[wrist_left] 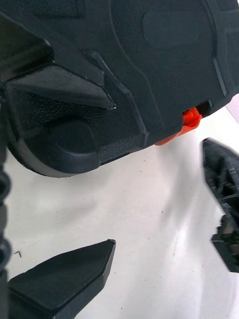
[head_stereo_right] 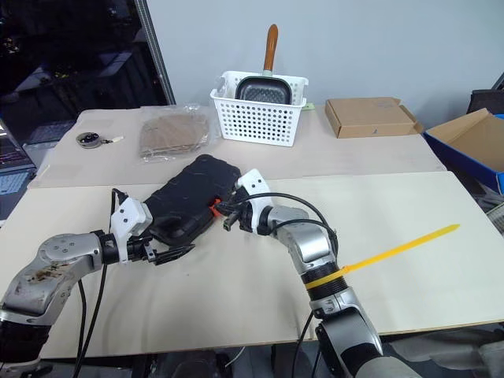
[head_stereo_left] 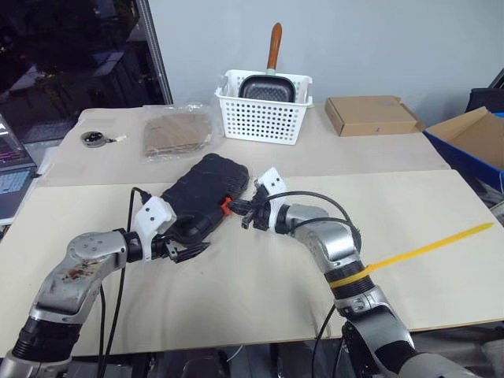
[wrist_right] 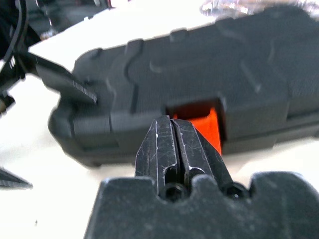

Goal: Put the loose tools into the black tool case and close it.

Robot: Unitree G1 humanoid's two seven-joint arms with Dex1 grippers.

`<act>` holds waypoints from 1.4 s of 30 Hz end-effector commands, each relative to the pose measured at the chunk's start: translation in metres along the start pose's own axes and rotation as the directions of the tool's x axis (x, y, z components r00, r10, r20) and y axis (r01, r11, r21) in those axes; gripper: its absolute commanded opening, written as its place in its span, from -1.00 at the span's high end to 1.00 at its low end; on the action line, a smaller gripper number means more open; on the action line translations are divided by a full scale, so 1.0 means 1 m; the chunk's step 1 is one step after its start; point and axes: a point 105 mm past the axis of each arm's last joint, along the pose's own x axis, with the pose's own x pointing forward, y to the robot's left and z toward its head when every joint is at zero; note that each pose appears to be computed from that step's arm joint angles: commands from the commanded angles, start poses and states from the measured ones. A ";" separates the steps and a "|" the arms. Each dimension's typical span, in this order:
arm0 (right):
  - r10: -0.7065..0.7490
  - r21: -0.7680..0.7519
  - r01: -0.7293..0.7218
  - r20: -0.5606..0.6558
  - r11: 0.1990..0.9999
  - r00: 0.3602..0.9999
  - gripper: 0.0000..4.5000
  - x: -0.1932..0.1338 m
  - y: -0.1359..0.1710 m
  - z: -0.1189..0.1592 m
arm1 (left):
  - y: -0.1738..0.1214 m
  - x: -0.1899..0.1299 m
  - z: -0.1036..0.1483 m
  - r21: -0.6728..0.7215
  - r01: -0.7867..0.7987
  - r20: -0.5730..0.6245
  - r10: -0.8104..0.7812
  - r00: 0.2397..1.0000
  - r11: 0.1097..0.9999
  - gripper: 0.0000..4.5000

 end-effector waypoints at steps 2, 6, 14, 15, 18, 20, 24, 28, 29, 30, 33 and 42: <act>-0.032 0.006 0.031 0.088 0.999 0.996 0.98 0.014 -0.006 0.014 | -0.004 0.003 -0.022 -0.074 0.007 -0.070 -0.012 0.997 0.997 -1.00; -0.048 0.018 0.046 0.087 0.999 0.995 0.98 0.020 -0.010 0.004 | -0.002 0.001 -0.022 -0.073 -0.001 -0.073 -0.005 0.997 0.997 -1.00; -0.055 0.026 0.054 0.047 0.998 0.997 0.98 0.024 -0.013 -0.013 | -0.004 0.001 -0.023 -0.078 -0.005 -0.074 -0.001 0.997 0.997 -1.00; -0.058 0.037 0.056 0.044 0.998 0.997 0.98 0.024 -0.013 -0.015 | -0.004 0.001 -0.024 -0.078 -0.005 -0.074 0.000 0.997 0.997 -1.00; -0.060 0.083 0.057 0.036 0.995 0.998 0.98 0.024 -0.013 -0.022 | -0.004 0.001 -0.024 -0.079 -0.008 -0.075 0.003 0.997 0.997 -1.00; -0.068 0.129 0.062 0.042 0.990 0.997 0.98 0.025 -0.013 -0.025 | -0.003 0.001 -0.025 -0.080 -0.010 -0.075 0.004 0.997 0.997 -1.00; -0.079 0.165 0.070 0.048 0.984 0.996 0.98 0.028 -0.014 -0.026 | -0.002 0.001 -0.025 -0.081 -0.011 -0.075 0.005 0.997 0.997 -1.00; -0.073 0.164 0.064 0.045 0.984 0.996 0.98 0.029 -0.011 -0.027 | -0.002 0.001 -0.025 -0.081 -0.011 -0.075 0.005 0.997 0.997 -1.00; -0.069 0.163 0.061 0.045 0.985 0.997 0.98 0.030 -0.010 -0.028 | -0.002 0.001 -0.025 -0.080 -0.011 -0.075 0.005 0.997 0.997 -1.00; -0.066 0.158 0.058 0.044 0.986 0.997 0.98 0.029 -0.009 -0.028 | -0.002 0.001 -0.025 -0.080 -0.012 -0.075 0.006 0.997 0.997 -1.00; -0.058 0.145 0.051 0.039 0.988 0.998 0.98 0.027 -0.006 -0.030 | -0.002 0.001 -0.025 -0.081 -0.014 -0.074 0.008 0.997 0.997 -1.00; -0.052 0.050 0.053 -0.021 0.997 0.998 0.98 0.024 -0.004 -0.041 | -0.003 0.002 -0.025 -0.081 -0.014 -0.073 0.008 0.997 0.997 -1.00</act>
